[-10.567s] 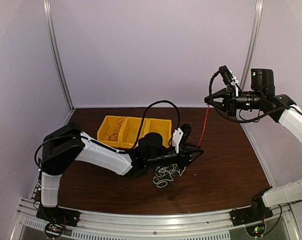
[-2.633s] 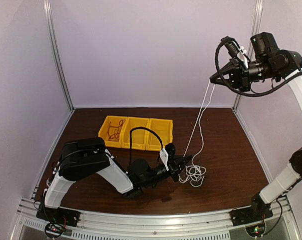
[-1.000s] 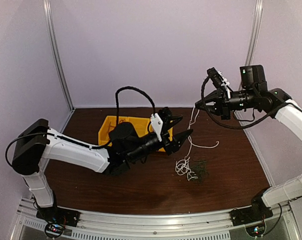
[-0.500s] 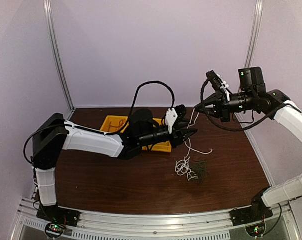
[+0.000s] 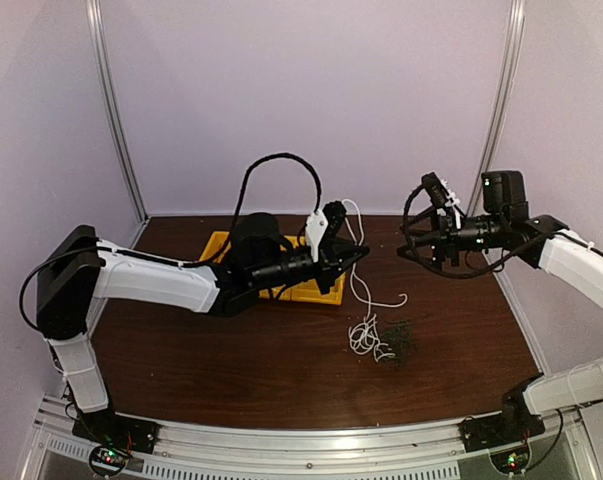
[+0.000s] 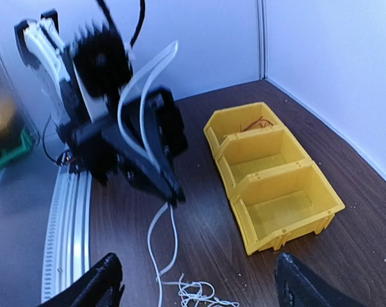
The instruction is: Untangle the cables
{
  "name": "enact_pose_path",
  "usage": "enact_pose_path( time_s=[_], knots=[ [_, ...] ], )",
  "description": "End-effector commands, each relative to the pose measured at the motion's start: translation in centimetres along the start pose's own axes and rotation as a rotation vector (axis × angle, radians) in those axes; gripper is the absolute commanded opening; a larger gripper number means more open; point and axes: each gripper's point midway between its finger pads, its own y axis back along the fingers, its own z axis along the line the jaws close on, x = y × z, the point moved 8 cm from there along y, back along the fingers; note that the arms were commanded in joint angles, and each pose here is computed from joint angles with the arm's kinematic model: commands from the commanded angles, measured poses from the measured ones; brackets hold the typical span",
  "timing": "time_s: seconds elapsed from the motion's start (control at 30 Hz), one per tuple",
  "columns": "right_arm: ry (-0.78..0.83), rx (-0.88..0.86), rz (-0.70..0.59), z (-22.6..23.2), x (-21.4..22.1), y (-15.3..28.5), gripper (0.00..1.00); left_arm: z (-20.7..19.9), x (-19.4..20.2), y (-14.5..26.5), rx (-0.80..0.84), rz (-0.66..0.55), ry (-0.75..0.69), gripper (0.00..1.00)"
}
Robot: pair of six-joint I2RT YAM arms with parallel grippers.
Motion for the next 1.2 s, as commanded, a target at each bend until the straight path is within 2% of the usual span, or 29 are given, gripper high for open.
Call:
enact_pose_path(
  time_s=[0.0, 0.2, 0.37, 0.57, 0.63, 0.7, 0.77, 0.8, 0.83, 0.87, 1.0, 1.17],
  knots=[
    [0.092, -0.025, 0.102, 0.7, 5.6, -1.8, 0.87, 1.0, -3.7, 2.7, -0.104, -0.102, 0.047, 0.00],
    [0.177, -0.126, 0.378, 2.8, 12.8, -6.2, 0.96, 2.7, -3.9, 3.9, -0.252, -0.051, 0.136, 0.00],
    [0.224, -0.142, 0.443, 2.6, 14.6, -8.5, 1.00, 3.5, -4.1, 4.8, -0.283, -0.063, 0.191, 0.00],
    [0.268, -0.129, 0.501, 2.2, 16.8, -12.3, 0.98, 3.9, -3.9, 5.7, -0.314, -0.068, 0.218, 0.00],
    [0.267, -0.110, 0.523, 1.8, 17.3, -13.7, 0.91, 4.0, -3.8, 6.0, -0.328, -0.067, 0.223, 0.00],
    [0.265, -0.061, 0.557, 1.1, 17.5, -15.0, 0.73, 4.0, -3.7, 6.3, -0.338, -0.064, 0.223, 0.00],
    [0.252, -0.012, 0.573, 0.2, 17.6, -15.8, 0.40, 4.1, -3.6, 6.7, -0.351, -0.064, 0.226, 0.00],
    [0.245, 0.019, 0.583, -0.2, 17.7, -16.1, 0.19, 4.2, -3.8, 6.9, -0.358, -0.067, 0.225, 0.00],
    [0.243, 0.037, 0.598, -0.5, 17.9, -16.2, 0.06, 4.4, -4.0, 7.3, -0.370, -0.070, 0.222, 0.00],
    [0.244, 0.044, 0.616, -0.6, 18.2, -16.2, 0.00, 4.5, -4.5, 7.6, -0.377, -0.074, 0.215, 0.00],
    [0.254, 0.040, 0.661, -0.3, 19.4, -15.4, 0.00, 5.2, -9.2, 9.4, -0.446, -0.090, 0.140, 0.00],
    [0.245, 0.042, 0.672, -0.1, 19.6, -15.1, 0.00, 5.4, -18.0, 12.2, -0.537, -0.135, -0.007, 0.00]
  ],
)
